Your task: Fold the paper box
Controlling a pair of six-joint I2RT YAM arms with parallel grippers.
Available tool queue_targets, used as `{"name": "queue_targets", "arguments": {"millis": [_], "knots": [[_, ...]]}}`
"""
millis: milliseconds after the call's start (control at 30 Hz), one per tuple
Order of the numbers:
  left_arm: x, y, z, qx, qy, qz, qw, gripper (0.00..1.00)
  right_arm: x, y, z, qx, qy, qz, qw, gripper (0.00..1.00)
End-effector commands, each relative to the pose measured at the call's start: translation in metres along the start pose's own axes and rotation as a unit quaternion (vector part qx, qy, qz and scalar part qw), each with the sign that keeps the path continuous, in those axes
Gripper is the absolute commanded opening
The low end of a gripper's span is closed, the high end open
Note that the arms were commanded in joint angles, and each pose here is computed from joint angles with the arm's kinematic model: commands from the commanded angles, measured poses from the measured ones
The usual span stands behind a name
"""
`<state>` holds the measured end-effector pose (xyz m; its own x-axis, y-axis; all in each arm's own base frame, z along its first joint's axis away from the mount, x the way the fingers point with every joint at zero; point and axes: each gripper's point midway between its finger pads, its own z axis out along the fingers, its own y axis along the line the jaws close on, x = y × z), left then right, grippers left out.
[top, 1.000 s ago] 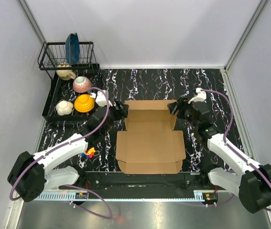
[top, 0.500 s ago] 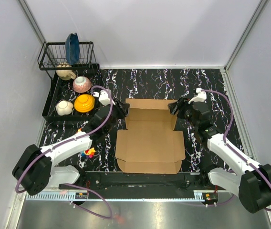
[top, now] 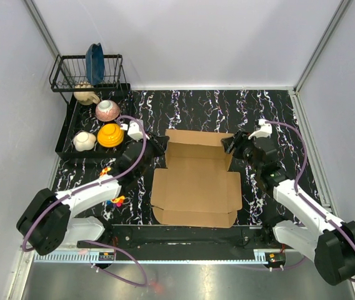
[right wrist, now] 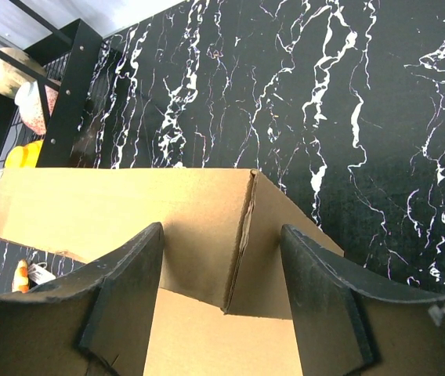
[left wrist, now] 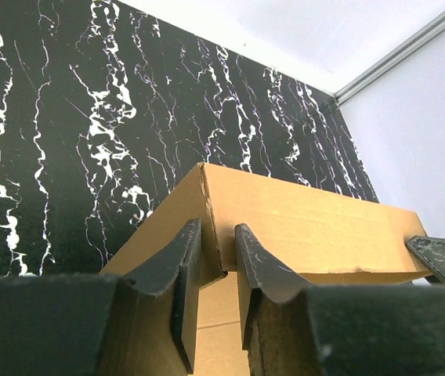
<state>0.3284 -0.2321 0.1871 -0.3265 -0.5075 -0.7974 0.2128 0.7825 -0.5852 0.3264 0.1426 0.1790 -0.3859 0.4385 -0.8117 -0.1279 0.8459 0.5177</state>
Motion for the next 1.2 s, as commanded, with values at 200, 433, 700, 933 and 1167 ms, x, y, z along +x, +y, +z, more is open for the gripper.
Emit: {"name": "queue_targets", "arguments": {"millis": [200,433,700,933,1167], "knots": [[0.085,0.065,-0.026,-0.071,0.11,0.012,0.991,0.19,0.048,-0.04,-0.015,0.062,0.065,-0.006,0.996,0.65],[0.1,0.067,-0.03,-0.072,0.115,0.017,0.991,0.19,0.053,-0.044,-0.023,0.067,0.073,-0.003,0.995,0.65],[0.106,0.069,-0.031,-0.073,0.119,0.019,0.99,0.19,0.059,-0.046,-0.027,0.068,0.077,0.004,0.995,0.65],[0.117,0.08,-0.037,-0.083,0.129,0.02,0.988,0.19,0.073,-0.053,-0.033,0.085,0.105,0.013,0.991,0.62],[0.098,0.069,-0.035,-0.077,0.112,0.033,0.99,0.19,0.042,-0.041,-0.034,0.084,0.075,0.003,0.994,0.69]]}}
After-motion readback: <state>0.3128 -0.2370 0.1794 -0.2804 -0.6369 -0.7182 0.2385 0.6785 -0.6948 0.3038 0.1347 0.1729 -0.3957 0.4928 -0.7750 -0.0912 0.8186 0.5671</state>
